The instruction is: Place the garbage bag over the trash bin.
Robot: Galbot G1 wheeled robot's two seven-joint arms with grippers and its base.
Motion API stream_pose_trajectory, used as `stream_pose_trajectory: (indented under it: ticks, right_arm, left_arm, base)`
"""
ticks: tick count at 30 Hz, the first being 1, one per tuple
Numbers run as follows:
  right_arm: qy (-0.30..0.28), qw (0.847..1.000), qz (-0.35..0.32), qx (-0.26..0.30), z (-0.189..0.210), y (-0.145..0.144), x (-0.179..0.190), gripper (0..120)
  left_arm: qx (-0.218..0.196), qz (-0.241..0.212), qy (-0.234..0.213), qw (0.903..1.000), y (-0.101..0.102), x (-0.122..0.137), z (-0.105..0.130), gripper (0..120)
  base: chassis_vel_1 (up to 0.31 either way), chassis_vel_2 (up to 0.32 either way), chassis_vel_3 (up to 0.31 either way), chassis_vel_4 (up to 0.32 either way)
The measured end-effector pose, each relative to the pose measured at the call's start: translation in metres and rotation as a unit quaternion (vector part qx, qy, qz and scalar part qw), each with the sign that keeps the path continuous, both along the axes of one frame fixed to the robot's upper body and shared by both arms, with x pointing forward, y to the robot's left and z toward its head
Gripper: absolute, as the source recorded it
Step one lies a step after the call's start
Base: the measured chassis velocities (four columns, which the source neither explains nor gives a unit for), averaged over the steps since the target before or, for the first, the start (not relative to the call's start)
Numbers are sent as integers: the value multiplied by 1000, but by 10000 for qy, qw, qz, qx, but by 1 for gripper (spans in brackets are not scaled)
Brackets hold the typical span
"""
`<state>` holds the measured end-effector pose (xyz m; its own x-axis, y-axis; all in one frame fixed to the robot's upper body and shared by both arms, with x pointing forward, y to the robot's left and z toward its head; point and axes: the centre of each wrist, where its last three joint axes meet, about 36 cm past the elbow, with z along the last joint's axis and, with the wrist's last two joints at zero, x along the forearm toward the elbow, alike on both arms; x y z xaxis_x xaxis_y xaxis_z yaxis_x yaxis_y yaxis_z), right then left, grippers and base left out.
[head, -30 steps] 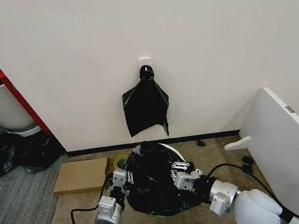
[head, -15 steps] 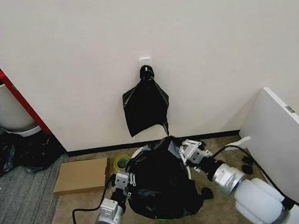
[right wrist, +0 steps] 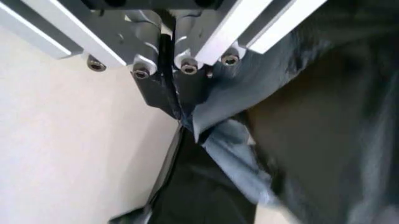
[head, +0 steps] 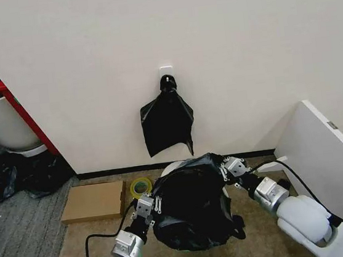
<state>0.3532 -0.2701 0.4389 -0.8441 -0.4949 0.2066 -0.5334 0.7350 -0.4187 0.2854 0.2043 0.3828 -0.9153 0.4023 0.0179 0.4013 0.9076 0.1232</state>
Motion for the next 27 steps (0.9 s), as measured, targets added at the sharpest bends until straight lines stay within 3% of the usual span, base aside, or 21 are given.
stream_pose_trajectory:
  ticks: [10, 17, 19, 21, 24, 27]
  right_arm:
    - [174, 9988, -58, 463, -11, 13, -12, 0]
    - [52, 9901, -777, 1171, 14, 15, -12, 23]
    - [7, 9807, -1284, 1475, 27, 1, -13, 34]
    - [69, 9747, -1445, 1704, 36, -7, -17, 38]
    - [606, 9610, -1327, 2350, 61, -11, -50, 53]
    - [1112, 9533, -1076, 2593, 69, -3, -78, 62]
  left_arm:
    - [-523, 559, 444, 9961, -4, 9, 8, 1]
    - [-635, 651, 612, 9940, -3, 12, 10, 1]
    - [-710, 753, 710, 9921, -3, 15, 11, 1]
    - [-739, 811, 758, 9911, -3, 16, 12, 1]
    - [-855, 899, 898, 9882, -3, 19, 13, 1]
    - [-922, 920, 949, 9869, -4, 20, 14, 1]
  base:
    - [0, 0, 0, 0]
    - [0, 0, 0, 0]
    - [0, 0, 0, 0]
    - [0, 0, 0, 0]
    - [0, 0, 0, 0]
    - [0, 0, 0, 0]
